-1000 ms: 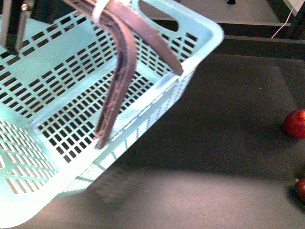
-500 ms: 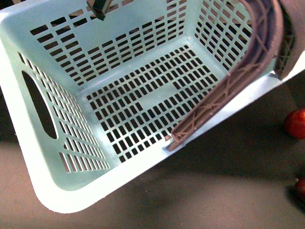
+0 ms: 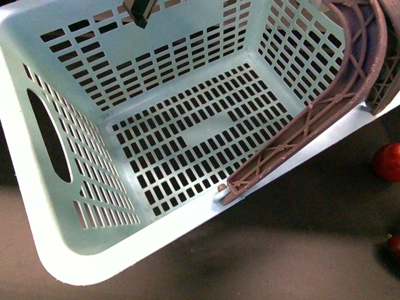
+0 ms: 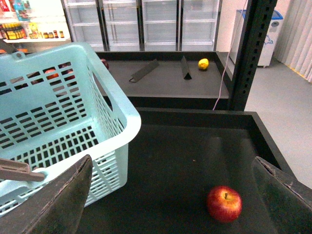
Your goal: Pick apple with right arm and hold basket with left
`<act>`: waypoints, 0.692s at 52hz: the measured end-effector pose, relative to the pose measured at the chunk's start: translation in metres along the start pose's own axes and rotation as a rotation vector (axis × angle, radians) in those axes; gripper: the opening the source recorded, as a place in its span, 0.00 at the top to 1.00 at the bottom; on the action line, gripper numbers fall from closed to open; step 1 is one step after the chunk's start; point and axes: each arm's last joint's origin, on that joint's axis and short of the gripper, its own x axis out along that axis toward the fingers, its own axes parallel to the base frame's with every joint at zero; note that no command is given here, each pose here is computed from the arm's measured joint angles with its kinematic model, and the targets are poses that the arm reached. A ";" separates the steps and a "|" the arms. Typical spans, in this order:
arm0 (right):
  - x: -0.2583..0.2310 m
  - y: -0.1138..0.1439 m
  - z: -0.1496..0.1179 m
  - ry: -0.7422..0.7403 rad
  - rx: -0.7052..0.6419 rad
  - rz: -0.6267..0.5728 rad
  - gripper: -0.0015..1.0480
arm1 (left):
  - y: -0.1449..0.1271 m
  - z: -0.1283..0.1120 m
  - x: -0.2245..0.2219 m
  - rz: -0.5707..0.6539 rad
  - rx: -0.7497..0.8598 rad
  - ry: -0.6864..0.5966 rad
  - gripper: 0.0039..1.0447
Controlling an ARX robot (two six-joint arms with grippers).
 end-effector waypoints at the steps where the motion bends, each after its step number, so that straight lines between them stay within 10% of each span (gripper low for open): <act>1: 0.000 0.000 0.000 0.000 0.000 0.000 0.08 | 0.000 0.000 0.000 0.001 0.000 -0.001 0.87; 17: 0.000 0.000 0.000 0.003 0.001 -0.004 0.08 | 0.000 0.000 0.000 -0.002 0.000 0.003 0.87; 25: 0.010 -0.012 -0.004 0.436 -0.027 -0.243 0.08 | 0.000 0.000 0.000 0.001 0.001 -0.002 0.87; 36: 0.038 -0.032 0.000 0.461 -0.060 -0.296 0.08 | 0.000 0.000 0.000 0.000 0.003 0.000 0.87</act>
